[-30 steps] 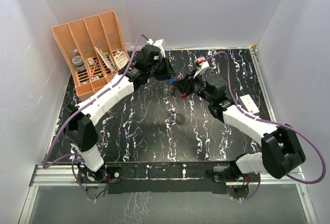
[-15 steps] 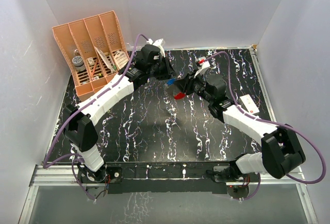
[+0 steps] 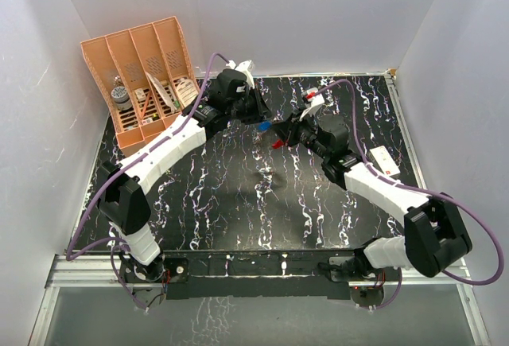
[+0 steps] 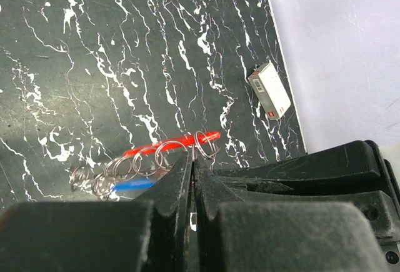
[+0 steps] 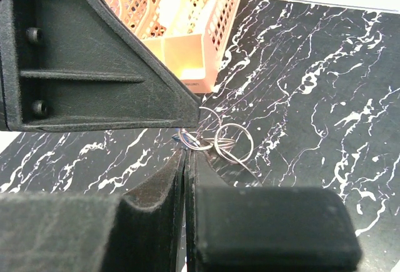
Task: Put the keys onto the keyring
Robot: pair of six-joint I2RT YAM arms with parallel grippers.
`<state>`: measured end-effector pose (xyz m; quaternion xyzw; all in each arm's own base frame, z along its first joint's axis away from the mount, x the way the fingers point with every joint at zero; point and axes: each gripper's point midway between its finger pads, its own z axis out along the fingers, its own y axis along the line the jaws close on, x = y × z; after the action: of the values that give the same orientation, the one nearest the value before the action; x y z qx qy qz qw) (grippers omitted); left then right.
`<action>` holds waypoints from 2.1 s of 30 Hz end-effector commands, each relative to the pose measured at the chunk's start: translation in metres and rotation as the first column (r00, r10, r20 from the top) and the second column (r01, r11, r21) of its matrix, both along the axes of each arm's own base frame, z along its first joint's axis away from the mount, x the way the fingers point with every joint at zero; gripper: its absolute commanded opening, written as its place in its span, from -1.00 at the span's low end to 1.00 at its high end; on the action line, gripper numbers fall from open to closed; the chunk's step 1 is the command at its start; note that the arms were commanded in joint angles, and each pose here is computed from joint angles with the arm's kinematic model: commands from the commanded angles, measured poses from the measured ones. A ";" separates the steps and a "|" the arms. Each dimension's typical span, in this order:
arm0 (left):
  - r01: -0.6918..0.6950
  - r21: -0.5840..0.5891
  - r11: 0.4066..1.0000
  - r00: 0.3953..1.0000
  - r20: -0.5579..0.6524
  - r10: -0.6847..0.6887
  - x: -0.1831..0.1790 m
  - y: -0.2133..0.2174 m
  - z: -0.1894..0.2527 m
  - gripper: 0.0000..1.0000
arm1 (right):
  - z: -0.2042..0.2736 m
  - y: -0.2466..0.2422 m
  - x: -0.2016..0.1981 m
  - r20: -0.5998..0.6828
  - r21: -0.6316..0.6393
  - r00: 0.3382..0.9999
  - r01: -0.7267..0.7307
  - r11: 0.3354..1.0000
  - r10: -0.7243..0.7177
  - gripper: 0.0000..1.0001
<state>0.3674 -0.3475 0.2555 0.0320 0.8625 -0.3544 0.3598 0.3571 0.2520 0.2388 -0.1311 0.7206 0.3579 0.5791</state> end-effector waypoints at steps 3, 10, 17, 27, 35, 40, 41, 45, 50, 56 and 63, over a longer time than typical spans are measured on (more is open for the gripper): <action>0.056 -0.008 0.998 0.997 0.044 -0.056 -0.005 0.005 0.028 -1.00 | 0.027 -0.015 0.000 0.074 -0.051 0.996 0.058 0.997 -0.054 -1.00; 0.082 0.039 0.996 0.996 0.030 -0.083 -0.002 0.009 0.018 -1.00 | 0.034 -0.022 -0.003 0.065 -0.107 0.996 0.073 0.992 -0.066 -1.00; 0.048 -0.006 0.999 0.999 0.013 -0.048 0.000 0.008 0.018 -1.00 | 0.038 -0.020 -0.014 0.095 -0.075 0.995 0.036 0.997 -0.029 -0.68; -0.040 -0.129 0.991 0.999 -0.013 0.038 0.002 0.007 0.031 -1.00 | 0.028 -0.007 -0.029 0.178 -0.051 0.981 -0.073 0.996 0.081 -0.53; -0.070 -0.196 0.978 0.996 -0.061 0.060 -0.003 0.004 0.041 -1.00 | 0.023 -0.003 -0.028 0.226 -0.051 0.969 -0.090 0.995 0.099 -0.48; -0.074 -0.234 0.969 0.996 -0.071 0.058 -0.008 0.005 0.050 -1.00 | 0.020 0.001 -0.023 0.236 -0.050 0.966 -0.097 0.994 0.106 -0.48; -0.069 -0.246 0.967 0.996 -0.074 0.053 -0.010 0.004 0.053 -1.00 | 0.020 0.001 -0.022 0.241 -0.049 0.965 -0.096 0.994 0.105 -0.48; -0.068 -0.288 0.955 0.994 -0.096 0.042 -0.015 0.001 0.057 -1.00 | 0.023 0.003 -0.019 0.262 -0.044 0.959 -0.096 0.994 0.104 -0.49; -0.064 -0.315 0.947 0.992 -0.126 0.025 -0.020 -0.002 0.054 -1.00 | 0.026 0.006 -0.015 0.279 -0.035 0.954 -0.105 0.994 0.111 -0.50; -0.065 -0.327 0.943 0.990 -0.141 0.020 -0.023 -0.002 0.051 -1.00 | 0.027 0.009 -0.011 0.285 -0.030 0.952 -0.106 0.994 0.110 -0.53; -0.119 -0.328 0.937 0.984 -0.163 0.068 -0.019 0.002 0.047 -1.00 | 0.038 -0.006 -0.004 0.291 0.023 0.957 -0.003 1.000 -0.004 -0.52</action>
<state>0.3557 -0.3511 0.2589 -0.0921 0.8443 -0.4437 0.2860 0.3462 0.2560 0.2346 -0.2082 0.6656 0.3519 0.6243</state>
